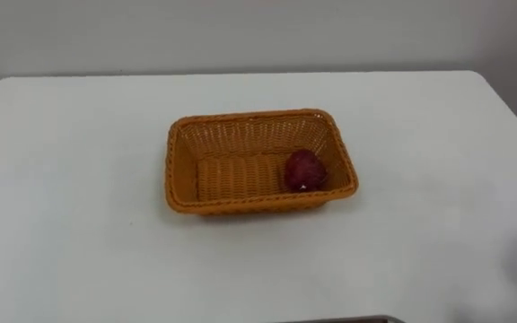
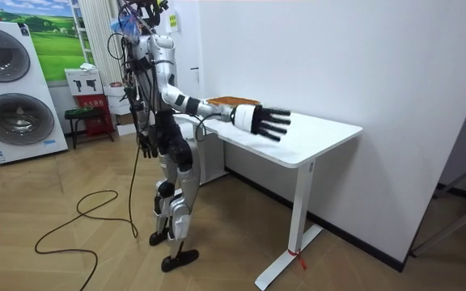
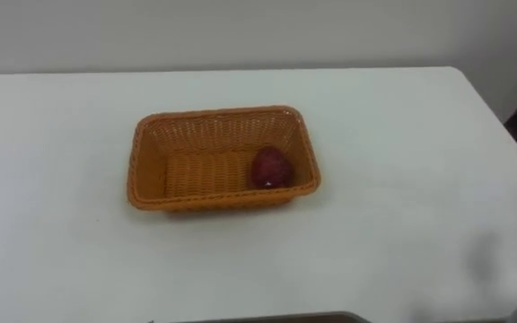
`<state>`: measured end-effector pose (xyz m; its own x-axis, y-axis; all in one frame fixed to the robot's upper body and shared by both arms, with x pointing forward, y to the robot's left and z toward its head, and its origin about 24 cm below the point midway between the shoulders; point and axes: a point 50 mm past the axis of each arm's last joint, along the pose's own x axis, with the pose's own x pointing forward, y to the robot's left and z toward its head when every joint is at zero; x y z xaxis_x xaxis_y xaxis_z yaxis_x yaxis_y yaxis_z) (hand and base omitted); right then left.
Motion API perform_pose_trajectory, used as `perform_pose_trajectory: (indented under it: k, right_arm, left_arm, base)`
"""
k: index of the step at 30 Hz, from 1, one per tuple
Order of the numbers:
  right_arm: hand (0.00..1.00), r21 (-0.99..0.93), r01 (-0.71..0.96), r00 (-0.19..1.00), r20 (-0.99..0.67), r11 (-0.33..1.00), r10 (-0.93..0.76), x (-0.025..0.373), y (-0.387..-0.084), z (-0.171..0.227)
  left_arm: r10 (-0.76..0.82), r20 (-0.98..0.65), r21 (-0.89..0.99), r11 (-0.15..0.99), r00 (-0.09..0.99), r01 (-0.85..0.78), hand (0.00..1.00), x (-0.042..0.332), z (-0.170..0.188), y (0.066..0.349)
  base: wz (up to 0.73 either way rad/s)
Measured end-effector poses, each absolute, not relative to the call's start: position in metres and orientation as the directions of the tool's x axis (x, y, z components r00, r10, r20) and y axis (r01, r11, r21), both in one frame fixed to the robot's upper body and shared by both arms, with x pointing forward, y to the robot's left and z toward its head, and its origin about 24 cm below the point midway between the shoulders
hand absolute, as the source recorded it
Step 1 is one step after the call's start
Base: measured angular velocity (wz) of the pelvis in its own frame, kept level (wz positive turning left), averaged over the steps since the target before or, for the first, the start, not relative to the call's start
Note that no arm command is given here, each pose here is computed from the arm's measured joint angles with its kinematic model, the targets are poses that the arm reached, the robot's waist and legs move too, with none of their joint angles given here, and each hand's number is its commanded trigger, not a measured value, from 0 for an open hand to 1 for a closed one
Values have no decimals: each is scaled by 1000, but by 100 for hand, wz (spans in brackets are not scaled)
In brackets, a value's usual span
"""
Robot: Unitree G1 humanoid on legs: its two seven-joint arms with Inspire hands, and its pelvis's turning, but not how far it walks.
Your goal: Pick and place apple
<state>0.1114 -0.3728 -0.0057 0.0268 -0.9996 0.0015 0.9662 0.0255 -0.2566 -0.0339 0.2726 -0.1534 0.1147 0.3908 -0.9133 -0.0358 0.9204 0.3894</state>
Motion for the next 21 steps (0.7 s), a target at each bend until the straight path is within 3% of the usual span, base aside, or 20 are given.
perform_pose_trajectory:
  k: [4, 10, 14, 21]
  right_arm:
    - [0, -510, 860, -70, -155, 19, -985, 64, -365, -60]
    - [0, -721, 637, -51, -393, 273, -918, 16, -322, -115]
    - [0, -737, 477, 14, -539, 480, -842, 8, -301, -135]
    - [0, -667, 254, 53, -714, 701, -698, -6, -282, -151]
  left_arm:
    - [401, -908, 400, 916, 122, -38, 0, -32, -153, 273]
    - [383, -914, 386, 922, 132, 0, 0, -26, -156, 265]
    - [368, -921, 374, 927, 126, 21, 0, -22, -159, 261]
    - [355, -928, 362, 931, 110, 55, 0, -22, -160, 257]
  base:
    - [-4]
    - [-8]
    - [-1]
    - [-2]
